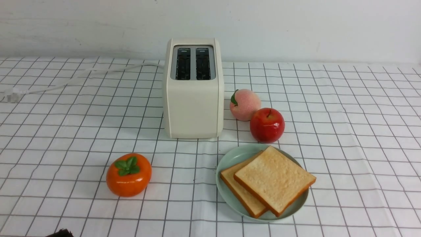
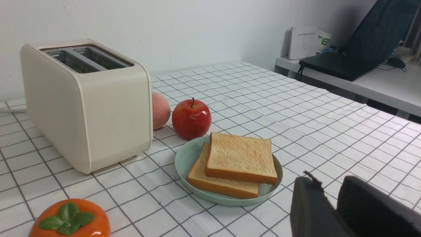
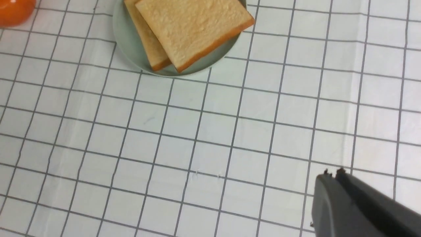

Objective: Take toasted bread from bread machine on white checkered table place on plate.

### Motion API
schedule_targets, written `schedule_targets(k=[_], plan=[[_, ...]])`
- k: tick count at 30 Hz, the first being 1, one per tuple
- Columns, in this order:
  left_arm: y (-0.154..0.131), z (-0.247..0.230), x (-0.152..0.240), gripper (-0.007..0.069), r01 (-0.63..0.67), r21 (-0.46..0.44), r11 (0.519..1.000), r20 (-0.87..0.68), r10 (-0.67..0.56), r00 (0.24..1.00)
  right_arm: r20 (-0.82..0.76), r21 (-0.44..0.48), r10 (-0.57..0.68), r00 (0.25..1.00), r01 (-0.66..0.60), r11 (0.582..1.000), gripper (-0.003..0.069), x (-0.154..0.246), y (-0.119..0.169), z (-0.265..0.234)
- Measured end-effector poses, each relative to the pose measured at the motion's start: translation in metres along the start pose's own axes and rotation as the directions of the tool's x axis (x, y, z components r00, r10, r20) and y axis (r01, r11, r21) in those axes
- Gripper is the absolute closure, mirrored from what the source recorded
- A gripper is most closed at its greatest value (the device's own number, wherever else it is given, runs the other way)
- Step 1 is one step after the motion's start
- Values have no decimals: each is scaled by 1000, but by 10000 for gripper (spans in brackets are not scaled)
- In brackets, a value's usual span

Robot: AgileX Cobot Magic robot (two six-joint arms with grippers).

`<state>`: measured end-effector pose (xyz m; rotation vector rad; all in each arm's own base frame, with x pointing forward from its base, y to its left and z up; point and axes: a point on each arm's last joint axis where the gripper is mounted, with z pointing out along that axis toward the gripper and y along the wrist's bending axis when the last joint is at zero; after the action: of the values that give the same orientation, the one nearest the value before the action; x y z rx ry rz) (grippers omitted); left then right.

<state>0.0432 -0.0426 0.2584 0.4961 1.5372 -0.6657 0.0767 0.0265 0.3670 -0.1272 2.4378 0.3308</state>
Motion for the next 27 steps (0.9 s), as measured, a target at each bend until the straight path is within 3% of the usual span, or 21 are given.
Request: schedule_targets(k=[8, 18, 23, 27], plan=[[0, 0, 0, 484, -1, 0, 1000, 0, 1, 1000, 129, -8, -30, 991, 31, 999, 657, 34, 3, -27], [0, 0, 0, 480, -1, 0, 1000, 0, 1, 1000, 223, 16, -45, 974, 42, 999, 649, 48, 2, -34], [0, 0, 0, 477, -1, 0, 1000, 0, 1, 1000, 548, 75, -93, 831, 62, 995, 648, 61, -10, -1], [0, 0, 0, 477, -1, 0, 1000, 0, 1, 1000, 602, 117, -79, 795, 10, 993, 648, 88, -29, 51]])
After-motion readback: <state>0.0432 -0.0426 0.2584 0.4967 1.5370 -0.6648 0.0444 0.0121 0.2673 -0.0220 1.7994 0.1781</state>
